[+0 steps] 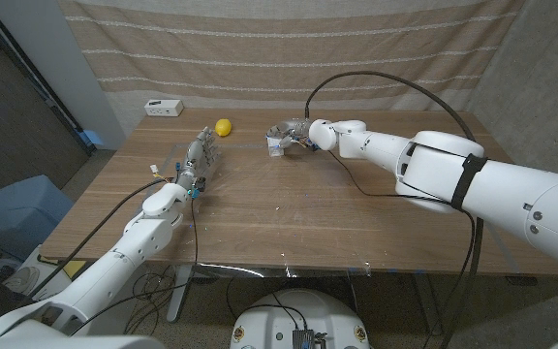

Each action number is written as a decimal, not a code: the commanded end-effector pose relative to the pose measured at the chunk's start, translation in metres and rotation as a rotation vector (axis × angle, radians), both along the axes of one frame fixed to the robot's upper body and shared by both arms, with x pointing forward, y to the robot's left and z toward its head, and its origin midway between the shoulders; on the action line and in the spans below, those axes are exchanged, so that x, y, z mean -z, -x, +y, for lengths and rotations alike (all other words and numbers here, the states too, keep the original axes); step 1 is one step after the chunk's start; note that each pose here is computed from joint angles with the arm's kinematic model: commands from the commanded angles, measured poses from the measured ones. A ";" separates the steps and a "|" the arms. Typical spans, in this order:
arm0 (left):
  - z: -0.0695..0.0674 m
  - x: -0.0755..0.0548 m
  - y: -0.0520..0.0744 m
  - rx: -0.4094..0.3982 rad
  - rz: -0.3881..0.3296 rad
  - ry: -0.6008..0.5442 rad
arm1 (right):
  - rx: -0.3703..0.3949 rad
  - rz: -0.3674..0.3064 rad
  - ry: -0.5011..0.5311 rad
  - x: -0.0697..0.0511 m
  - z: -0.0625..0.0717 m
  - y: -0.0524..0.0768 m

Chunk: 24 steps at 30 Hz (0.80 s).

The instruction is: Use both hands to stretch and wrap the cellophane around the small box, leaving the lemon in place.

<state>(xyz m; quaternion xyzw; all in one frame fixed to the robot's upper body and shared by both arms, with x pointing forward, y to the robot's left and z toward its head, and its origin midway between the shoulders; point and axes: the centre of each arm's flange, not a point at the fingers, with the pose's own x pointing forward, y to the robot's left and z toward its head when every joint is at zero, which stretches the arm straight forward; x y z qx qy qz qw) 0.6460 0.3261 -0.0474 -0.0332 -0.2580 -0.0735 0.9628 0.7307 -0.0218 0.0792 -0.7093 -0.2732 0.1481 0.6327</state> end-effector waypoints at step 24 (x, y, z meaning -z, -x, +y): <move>-0.011 -0.005 -0.001 0.054 -0.008 -0.045 | -0.236 -0.329 -0.270 -0.002 -0.053 0.057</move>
